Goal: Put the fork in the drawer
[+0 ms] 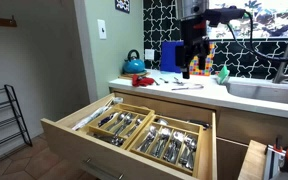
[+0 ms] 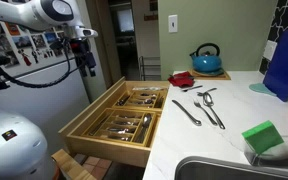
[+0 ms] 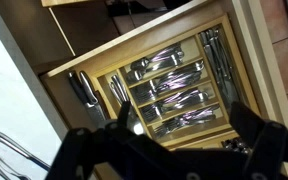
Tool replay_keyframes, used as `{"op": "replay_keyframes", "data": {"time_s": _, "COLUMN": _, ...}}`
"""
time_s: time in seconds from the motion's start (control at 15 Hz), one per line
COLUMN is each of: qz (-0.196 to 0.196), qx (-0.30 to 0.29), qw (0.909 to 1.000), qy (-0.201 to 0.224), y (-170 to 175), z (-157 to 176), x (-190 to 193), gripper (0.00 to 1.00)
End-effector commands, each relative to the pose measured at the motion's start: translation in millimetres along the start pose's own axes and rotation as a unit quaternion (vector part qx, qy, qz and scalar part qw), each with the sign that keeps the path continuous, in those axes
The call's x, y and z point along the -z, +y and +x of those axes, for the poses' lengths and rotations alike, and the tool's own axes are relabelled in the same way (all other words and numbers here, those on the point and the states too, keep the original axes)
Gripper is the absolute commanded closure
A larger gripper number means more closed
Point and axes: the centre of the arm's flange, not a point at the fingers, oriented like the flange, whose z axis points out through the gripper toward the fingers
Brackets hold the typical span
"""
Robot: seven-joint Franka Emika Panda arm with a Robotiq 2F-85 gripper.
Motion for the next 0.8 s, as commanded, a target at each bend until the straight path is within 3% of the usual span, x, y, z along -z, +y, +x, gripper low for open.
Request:
{"op": "replay_keyframes", "data": {"time_s": 0.0, "qz": 0.0, "qx": 0.0, "qw": 1.0, "qy": 0.0, "y": 0, "z": 0, "x": 0, "gripper": 0.0}}
{"op": "replay_keyframes", "data": {"time_s": 0.2, "qz": 0.0, "qx": 0.0, "qw": 1.0, "qy": 0.0, "y": 0, "z": 0, "x": 0, "gripper": 0.0}}
{"op": "replay_keyframes", "data": {"time_s": 0.47, "qz": -0.03, "qx": -0.021, "qw": 0.9993, "qy": 0.003, "y": 60, "z": 13, "x": -15, "gripper": 0.0}}
{"op": "replay_keyframes", "data": {"time_s": 0.73, "qz": -0.083, "qx": 0.049, "qw": 0.995, "qy": 0.028, "y": 139, "z": 23, "x": -32, "gripper": 0.0}}
